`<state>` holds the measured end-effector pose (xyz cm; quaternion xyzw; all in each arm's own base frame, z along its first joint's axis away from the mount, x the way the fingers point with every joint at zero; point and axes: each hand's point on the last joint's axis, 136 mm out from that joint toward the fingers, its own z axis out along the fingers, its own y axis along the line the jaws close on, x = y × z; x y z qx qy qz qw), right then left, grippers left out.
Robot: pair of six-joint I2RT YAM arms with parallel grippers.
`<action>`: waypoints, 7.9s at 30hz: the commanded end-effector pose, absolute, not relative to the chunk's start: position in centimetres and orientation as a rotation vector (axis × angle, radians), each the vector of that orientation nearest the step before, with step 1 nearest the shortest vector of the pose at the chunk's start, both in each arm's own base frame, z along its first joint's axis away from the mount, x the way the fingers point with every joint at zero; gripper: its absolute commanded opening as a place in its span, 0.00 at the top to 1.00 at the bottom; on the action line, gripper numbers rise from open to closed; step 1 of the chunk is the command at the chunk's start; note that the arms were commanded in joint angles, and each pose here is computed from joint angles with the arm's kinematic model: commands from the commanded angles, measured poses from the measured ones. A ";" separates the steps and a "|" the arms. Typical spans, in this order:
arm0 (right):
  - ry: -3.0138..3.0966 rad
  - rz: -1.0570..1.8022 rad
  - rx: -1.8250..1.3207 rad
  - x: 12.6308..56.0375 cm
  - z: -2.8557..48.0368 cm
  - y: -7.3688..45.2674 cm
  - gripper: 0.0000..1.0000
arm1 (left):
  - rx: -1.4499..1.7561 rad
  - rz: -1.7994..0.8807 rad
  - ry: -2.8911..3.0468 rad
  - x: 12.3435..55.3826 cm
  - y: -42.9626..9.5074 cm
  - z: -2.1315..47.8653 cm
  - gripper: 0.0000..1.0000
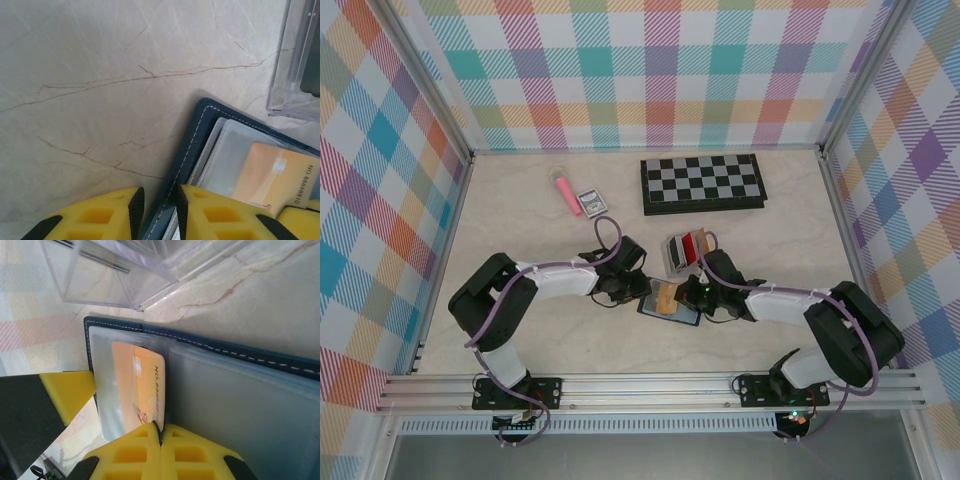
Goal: Put the credit cards into the card holder
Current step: Insert the credit card into the card slot, then pick up the credit card from the storage box, then insert the credit card into the card slot.
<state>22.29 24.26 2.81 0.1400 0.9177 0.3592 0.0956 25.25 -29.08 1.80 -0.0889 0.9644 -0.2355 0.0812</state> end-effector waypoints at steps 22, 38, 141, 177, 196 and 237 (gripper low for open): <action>2.851 0.769 0.435 20.7 1.7 23.8 0.72 | -0.276 -0.747 2.950 22.3 -30.2 -0.6 0.72; 2.814 0.999 0.447 21.6 2.7 27.1 0.86 | -0.303 -0.810 2.937 21.9 -30.6 -0.3 0.76; 2.703 -0.226 -0.324 34.3 11.7 22.6 0.93 | -0.438 -0.781 2.747 30.0 -25.9 4.1 0.55; 2.358 1.500 0.201 29.9 20.4 21.4 0.93 | -0.151 -1.887 2.277 31.4 -35.9 17.6 0.63; 2.400 1.495 0.247 29.6 18.4 21.2 0.92 | -0.055 -1.922 2.210 30.3 -35.7 20.2 0.84; 2.939 0.475 0.091 22.1 4.9 17.6 0.38 | -0.056 -1.384 2.562 23.6 -34.8 7.7 1.00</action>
